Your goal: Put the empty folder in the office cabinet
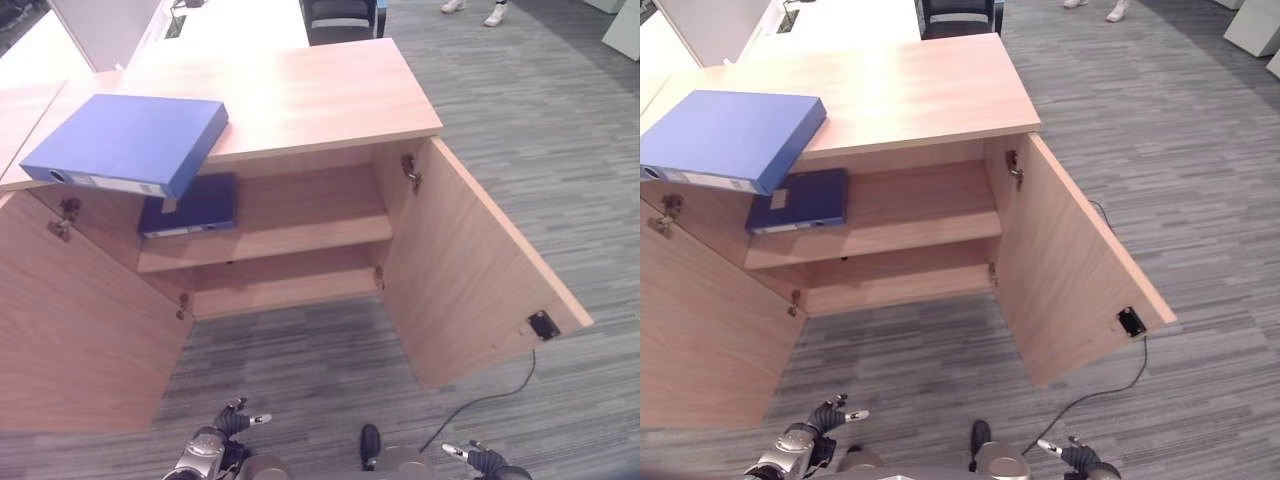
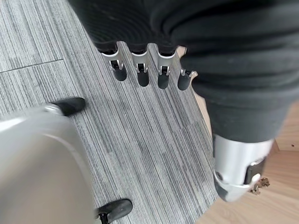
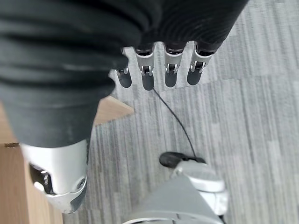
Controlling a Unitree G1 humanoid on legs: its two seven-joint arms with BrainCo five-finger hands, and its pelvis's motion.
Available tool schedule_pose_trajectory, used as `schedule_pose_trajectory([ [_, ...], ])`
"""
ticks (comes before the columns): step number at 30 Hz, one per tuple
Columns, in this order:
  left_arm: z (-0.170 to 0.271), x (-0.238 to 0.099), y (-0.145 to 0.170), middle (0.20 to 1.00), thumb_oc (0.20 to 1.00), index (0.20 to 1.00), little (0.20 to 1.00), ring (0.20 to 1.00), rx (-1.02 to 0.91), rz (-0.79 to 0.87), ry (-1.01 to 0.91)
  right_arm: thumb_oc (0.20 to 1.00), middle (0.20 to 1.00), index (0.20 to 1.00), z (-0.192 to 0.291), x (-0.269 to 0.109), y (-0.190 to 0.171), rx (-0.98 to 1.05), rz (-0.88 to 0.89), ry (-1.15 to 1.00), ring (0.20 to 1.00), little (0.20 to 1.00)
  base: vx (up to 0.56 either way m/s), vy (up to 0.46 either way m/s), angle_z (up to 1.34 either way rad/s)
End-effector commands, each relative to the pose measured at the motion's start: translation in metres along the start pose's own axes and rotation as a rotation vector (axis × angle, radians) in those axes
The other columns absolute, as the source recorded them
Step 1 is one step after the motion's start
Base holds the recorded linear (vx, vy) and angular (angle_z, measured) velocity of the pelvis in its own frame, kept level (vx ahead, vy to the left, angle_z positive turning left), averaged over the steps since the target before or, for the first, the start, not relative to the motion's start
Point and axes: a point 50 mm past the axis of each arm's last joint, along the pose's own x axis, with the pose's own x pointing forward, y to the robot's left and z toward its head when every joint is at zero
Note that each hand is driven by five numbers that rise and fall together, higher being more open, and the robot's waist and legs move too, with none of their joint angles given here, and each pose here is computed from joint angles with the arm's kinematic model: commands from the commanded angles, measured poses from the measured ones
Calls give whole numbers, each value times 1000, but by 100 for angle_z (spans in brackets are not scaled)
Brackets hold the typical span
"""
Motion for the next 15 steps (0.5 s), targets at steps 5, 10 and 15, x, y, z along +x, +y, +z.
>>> schedule_pose_trajectory([
  [5,2,-1,5,1000,1000,1000,1000,1000,30,10,-30,1000,1000,1000,-8,-1,3,51,12,31,1000,1000,11,284,30],
  [10,5,-1,12,1000,1000,1000,1000,1000,38,26,-32,1000,1000,1000,-3,1,17,45,41,22,1000,1000,-43,337,8],
  [15,3,-2,22,1000,1000,1000,1000,1000,36,45,-21,1000,1000,1000,24,5,28,-5,68,-56,1000,1000,-183,335,-56],
])
